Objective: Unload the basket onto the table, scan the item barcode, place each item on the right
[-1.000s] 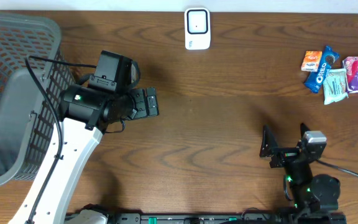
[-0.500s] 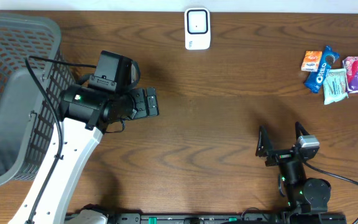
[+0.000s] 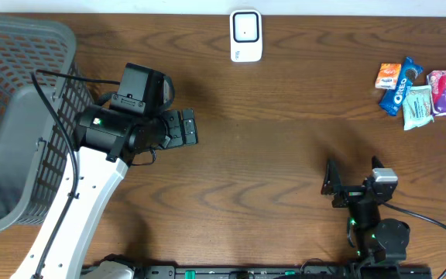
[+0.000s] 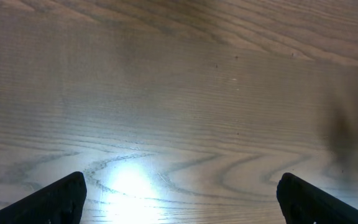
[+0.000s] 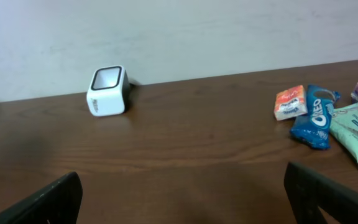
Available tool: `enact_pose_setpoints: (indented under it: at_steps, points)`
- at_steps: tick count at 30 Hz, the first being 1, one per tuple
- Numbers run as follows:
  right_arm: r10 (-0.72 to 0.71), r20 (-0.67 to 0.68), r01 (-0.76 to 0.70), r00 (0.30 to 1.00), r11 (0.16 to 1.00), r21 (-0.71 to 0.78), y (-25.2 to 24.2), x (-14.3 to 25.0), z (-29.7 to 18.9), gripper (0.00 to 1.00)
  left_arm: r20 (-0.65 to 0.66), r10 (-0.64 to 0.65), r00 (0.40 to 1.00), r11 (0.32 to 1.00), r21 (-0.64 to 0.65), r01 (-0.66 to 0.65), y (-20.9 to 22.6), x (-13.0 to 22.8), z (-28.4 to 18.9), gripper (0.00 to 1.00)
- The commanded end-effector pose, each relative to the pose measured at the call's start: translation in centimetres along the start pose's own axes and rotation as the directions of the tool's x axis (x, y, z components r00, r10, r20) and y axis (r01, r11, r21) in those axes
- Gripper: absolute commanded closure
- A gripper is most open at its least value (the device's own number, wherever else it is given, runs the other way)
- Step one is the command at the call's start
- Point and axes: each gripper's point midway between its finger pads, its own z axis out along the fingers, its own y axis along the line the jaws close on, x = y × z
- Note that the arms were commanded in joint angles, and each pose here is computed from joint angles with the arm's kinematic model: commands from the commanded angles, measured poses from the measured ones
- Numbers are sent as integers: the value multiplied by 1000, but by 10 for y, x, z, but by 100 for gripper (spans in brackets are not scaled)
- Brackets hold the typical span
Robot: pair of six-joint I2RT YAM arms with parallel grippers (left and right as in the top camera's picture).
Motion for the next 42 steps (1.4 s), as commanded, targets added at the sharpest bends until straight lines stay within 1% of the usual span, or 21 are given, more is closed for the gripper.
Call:
enact_pose_setpoints:
  at_steps: [1, 5, 7, 15, 20, 42]
  points:
    - [-18, 6, 18, 1000, 999, 48, -11, -1, -1, 1, 13, 0, 1000, 1000, -10, 1, 2, -3, -2, 2]
    - [-22, 5, 22, 1000, 997, 68, -15, -1, -1, 1, 13, 0, 1000, 1000, -10, 1, 2, -3, -2, 2]
    - [-41, 2, 41, 999, 997, 65, -14, 0, -1, 1, 13, 0, 1000, 1000, -10, 1, 2, -3, -2, 2]
    - [-41, 2, 41, 999, 997, 58, -13, 0, -1, 1, 13, 0, 1000, 1000, -10, 1, 2, -3, -2, 2]
    - [-104, -2, 104, 995, 993, 58, -13, 0, -1, 1, 13, 0, 1000, 1000, -10, 1, 2, -3, -2, 2]
    - [-104, 1, 104, 995, 993, 58, -13, -1, -1, 1, 13, 0, 1000, 1000, -10, 1, 2, -3, -2, 2]
